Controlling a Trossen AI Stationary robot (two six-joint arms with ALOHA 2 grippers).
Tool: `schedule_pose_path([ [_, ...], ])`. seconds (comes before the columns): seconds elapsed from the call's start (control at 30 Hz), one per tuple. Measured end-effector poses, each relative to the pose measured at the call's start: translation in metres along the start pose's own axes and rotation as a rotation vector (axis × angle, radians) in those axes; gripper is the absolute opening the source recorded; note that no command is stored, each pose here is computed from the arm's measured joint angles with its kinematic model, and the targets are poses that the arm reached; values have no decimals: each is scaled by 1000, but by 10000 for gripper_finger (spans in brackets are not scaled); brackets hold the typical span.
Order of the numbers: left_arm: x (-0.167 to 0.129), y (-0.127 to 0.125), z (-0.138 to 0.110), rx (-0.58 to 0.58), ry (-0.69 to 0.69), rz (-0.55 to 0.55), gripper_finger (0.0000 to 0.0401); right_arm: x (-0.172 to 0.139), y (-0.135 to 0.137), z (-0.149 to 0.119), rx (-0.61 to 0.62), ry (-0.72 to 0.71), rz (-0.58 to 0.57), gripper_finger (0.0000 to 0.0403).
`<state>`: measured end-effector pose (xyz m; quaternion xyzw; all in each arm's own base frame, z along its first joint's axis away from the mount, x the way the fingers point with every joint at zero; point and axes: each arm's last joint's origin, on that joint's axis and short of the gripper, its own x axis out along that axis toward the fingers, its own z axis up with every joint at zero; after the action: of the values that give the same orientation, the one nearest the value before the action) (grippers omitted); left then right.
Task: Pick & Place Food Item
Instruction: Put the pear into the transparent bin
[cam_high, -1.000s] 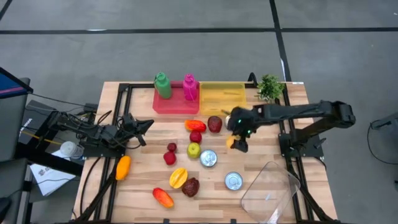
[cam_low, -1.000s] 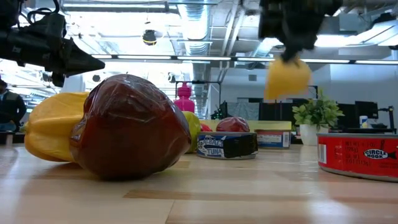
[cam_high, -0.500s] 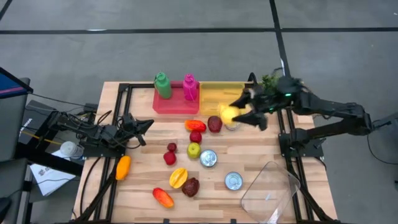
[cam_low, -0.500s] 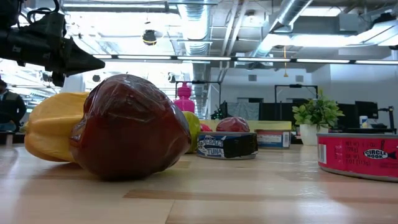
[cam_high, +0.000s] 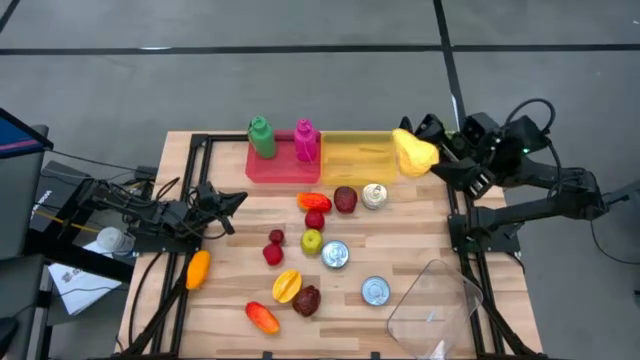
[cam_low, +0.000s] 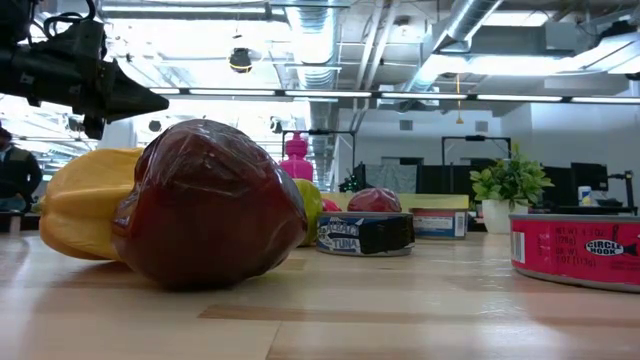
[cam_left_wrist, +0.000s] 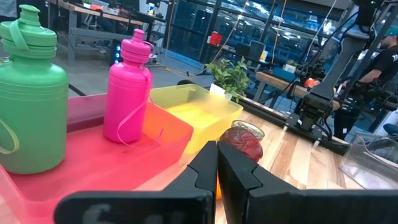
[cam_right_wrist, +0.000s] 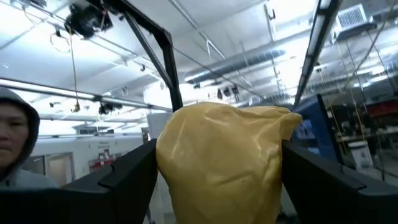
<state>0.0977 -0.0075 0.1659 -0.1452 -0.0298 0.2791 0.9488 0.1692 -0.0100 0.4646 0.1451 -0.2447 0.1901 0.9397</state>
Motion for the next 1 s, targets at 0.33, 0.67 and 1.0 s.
schedule_pose_path([
  [0.33, 0, 0, 0, 0, 0, 0, 1, -4, -23, -15, -15, 113, -269, 304],
  [0.67, 0, 0, 0, 0, 0, 0, 1, -17, -98, -72, -123, 501, -878, 304],
  [1.0, 0, 0, 0, 0, 0, 0, 1, -60, -176, -131, -8, 958, -1254, 304],
])
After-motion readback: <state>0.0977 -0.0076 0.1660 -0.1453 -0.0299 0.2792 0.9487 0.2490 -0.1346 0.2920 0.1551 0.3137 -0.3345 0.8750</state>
